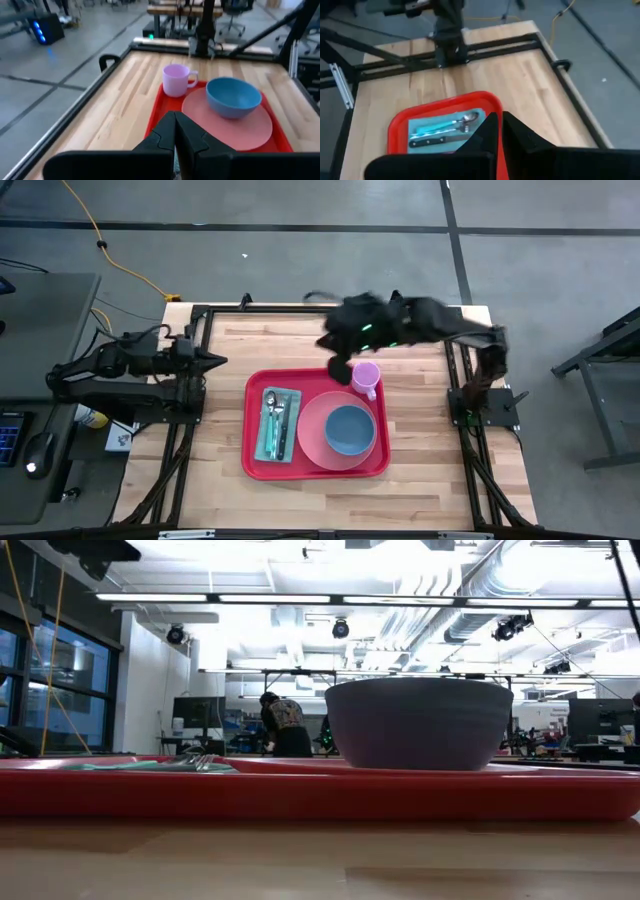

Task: Set up tray
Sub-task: Return to Home Position

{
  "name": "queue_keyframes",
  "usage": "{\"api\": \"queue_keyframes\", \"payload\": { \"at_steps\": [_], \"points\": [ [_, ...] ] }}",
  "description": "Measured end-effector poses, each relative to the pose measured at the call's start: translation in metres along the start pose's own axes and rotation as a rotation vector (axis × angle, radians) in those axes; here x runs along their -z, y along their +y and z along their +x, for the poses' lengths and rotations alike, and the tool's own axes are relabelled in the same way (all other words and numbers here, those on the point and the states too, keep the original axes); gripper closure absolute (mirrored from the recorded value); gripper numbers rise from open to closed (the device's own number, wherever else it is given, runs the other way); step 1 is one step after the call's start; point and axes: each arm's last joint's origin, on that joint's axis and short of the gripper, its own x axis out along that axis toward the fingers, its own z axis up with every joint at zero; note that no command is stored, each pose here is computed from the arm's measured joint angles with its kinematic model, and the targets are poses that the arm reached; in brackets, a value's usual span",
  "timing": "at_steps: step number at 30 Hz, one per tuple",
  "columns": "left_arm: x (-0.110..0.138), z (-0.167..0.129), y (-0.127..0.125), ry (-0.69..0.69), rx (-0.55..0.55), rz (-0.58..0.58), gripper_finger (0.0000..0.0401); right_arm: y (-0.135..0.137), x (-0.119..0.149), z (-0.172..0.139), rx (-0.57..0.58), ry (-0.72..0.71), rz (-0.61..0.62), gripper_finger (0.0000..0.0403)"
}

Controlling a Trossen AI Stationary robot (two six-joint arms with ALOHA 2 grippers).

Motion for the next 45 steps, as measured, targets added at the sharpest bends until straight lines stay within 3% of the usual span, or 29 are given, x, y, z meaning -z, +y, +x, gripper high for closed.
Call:
{"api": "queue_keyframes", "payload": {
  "at_steps": [7, 15, 20, 28, 40, 45],
  "points": [
    [0.006, -0.031, 0.005, -0.142, 0.008, -0.020, 0.0364, -0.016, -0.001, -0.078, 0.053, -0.131, 0.024, 0.0403],
    [0.016, -0.058, 0.009, -0.276, 0.029, 0.000, 0.0364, -0.010, 0.015, -0.169, 0.142, -0.310, 0.030, 0.0403],
    [0.018, -0.061, 0.010, -0.288, 0.024, 0.034, 0.0364, -0.006, 0.031, -0.206, 0.191, -0.365, 0.014, 0.0403],
    [0.019, -0.061, 0.010, -0.281, 0.018, 0.091, 0.0364, 0.003, 0.082, -0.209, 0.244, -0.377, 0.024, 0.0403],
    [0.018, -0.059, 0.008, -0.304, 0.066, 0.114, 0.0364, -0.030, 0.203, -0.187, 0.121, -0.654, 0.215, 0.0403],
    [0.023, -0.038, 0.004, -0.335, 0.091, 0.093, 0.0364, -0.044, 0.242, -0.172, 0.091, -0.758, 0.270, 0.0403]
  ]
}}
